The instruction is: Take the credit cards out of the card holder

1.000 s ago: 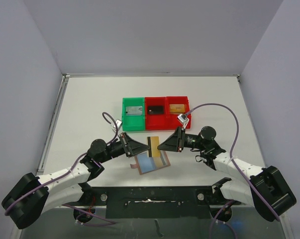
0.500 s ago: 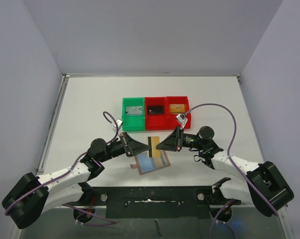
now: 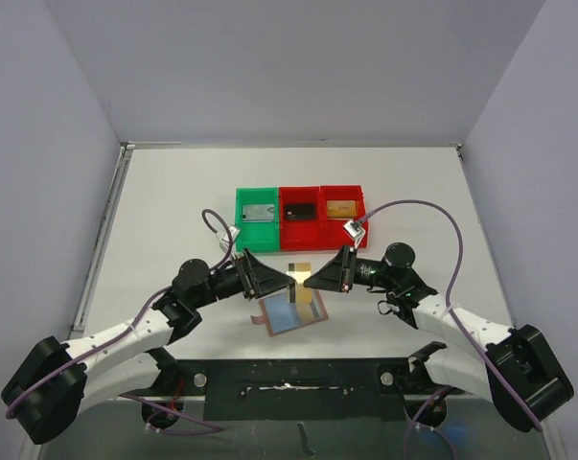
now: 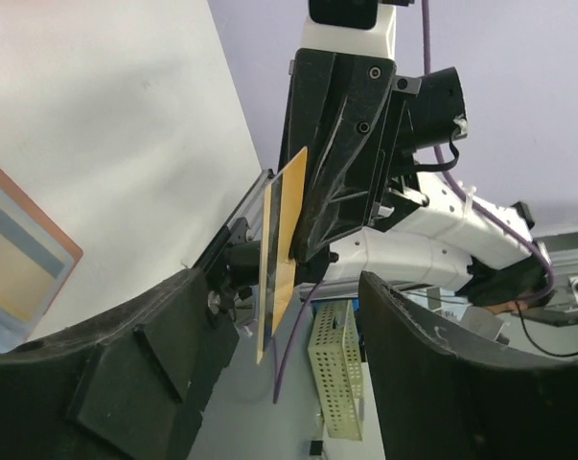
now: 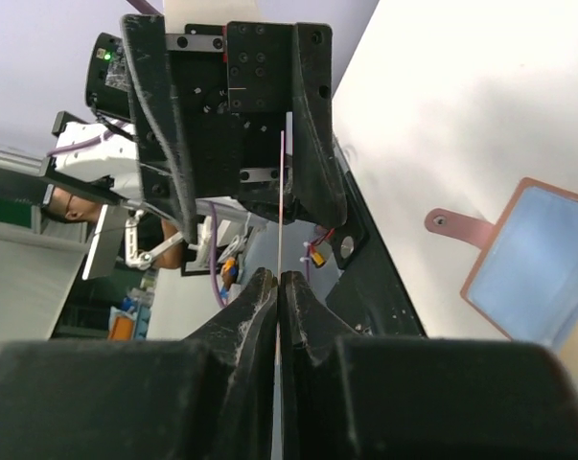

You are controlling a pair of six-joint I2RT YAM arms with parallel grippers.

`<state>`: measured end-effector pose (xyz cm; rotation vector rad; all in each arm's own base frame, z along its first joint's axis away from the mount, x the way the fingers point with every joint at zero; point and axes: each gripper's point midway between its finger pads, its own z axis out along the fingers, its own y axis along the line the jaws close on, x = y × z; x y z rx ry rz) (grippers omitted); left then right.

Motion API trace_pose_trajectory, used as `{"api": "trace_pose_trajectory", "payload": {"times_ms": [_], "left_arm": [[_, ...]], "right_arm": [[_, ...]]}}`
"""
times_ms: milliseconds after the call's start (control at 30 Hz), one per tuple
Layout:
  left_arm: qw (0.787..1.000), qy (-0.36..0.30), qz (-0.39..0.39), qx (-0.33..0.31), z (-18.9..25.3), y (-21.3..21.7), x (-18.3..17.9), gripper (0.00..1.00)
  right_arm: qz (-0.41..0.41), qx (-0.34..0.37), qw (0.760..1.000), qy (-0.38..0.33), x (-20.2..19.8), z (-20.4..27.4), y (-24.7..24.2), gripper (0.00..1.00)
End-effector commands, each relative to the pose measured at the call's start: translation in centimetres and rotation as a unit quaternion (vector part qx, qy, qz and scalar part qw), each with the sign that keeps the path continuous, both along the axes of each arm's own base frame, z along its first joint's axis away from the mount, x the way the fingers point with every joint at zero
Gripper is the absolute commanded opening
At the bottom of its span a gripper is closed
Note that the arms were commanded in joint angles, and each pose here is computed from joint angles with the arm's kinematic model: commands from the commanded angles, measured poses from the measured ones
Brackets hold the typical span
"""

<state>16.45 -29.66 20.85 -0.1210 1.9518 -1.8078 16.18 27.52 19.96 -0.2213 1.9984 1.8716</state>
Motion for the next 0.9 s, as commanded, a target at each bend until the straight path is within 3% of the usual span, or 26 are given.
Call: {"api": "trace_pose_trajectory", "payload": {"times_ms": [0, 100, 300, 467, 567, 600, 733, 867], "left_arm": [[0.998, -0.030, 0.033, 0.038, 1.2, 0.7, 1.3, 0.71], [0.995, -0.031, 0.056, 0.071, 0.9, 1.5, 1.9, 0.73], [0.976, -0.026, 0.095, 0.196, -0.9, 4.2, 3.1, 0.73], [0.932, -0.038, 0.148, 0.328, -0.5, 7.8, 5.3, 0.74], [0.888, -0.033, 0.214, 0.405, -0.1, 11.2, 6.9, 0.74], [0.876, -0.032, 0.247, 0.413, 0.5, 12.5, 7.4, 0.75], [0.861, -0.059, 0.301, 0.405, 2.8, 15.1, 8.7, 0.80], [0.829, -0.022, 0.327, 0.454, 1.3, 18.9, 9.5, 0.81]], "right_arm": [[-0.054, -0.011, 0.997, -0.053, 2.3, 1.6, -1.5, 0.00], [-0.095, -0.029, 0.994, -0.050, 3.8, 0.8, -3.7, 0.00], [-0.167, -0.079, 0.979, -0.081, 7.0, 0.0, -7.7, 0.00], [-0.196, -0.079, 0.973, -0.097, 8.9, 0.5, -10.0, 0.00], [-0.217, -0.094, 0.965, -0.114, 10.1, 1.0, -11.3, 0.00], [-0.216, -0.100, 0.963, -0.128, 10.3, 1.3, -11.4, 0.00], [-0.219, -0.136, 0.945, -0.200, 11.5, 3.1, -11.9, 0.00], [-0.247, -0.187, 0.911, -0.272, 13.2, 4.1, -13.2, 0.00]]}}
